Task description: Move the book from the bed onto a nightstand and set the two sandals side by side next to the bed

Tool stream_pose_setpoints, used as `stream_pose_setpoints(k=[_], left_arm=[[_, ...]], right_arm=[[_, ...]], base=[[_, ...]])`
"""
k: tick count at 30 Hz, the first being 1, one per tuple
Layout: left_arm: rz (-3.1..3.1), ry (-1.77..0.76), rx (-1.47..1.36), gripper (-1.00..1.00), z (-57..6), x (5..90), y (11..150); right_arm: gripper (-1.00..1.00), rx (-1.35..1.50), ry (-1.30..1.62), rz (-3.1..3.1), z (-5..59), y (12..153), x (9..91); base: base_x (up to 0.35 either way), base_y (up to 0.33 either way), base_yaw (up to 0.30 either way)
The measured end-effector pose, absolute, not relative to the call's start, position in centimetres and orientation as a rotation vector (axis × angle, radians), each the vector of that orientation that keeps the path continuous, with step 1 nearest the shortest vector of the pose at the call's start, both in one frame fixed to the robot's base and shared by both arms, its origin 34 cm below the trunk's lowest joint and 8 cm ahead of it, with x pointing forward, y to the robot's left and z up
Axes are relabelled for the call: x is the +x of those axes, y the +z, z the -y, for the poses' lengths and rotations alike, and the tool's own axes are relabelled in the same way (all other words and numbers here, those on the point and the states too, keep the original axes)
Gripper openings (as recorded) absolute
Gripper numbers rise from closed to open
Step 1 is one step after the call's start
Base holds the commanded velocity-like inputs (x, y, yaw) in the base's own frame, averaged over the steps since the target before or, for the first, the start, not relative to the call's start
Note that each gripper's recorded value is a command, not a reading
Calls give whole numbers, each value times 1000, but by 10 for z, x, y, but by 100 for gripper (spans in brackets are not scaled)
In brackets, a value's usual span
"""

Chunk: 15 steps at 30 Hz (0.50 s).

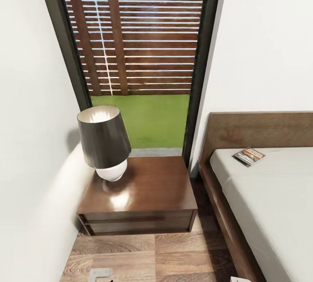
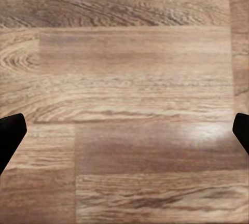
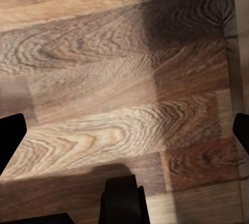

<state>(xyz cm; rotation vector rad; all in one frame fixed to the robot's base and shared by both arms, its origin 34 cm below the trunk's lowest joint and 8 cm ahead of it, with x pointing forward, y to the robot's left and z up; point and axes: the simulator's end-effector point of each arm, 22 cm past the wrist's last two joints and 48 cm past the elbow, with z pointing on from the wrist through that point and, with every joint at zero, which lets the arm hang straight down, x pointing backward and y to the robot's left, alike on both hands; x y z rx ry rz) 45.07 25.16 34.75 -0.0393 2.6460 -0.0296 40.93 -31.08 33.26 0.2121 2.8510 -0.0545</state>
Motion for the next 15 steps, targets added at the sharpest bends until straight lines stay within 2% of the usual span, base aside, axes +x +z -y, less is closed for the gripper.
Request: stream_pose_setpoints(k=[4,10,15], left_arm=[[-2646,-30,-39,100,-252,451,348],[-2646,-30,-39,100,-251,451,348],[-2646,-30,-40,100,-252,451,348]], right_arm=[[100,212,-54,-2851,311,333,409],[100,212,-55,-2851,311,333,409],[100,212,-54,-2851,311,333,409]], base=[[2,0,-57],[0,0,-205],[0,0,-51]])
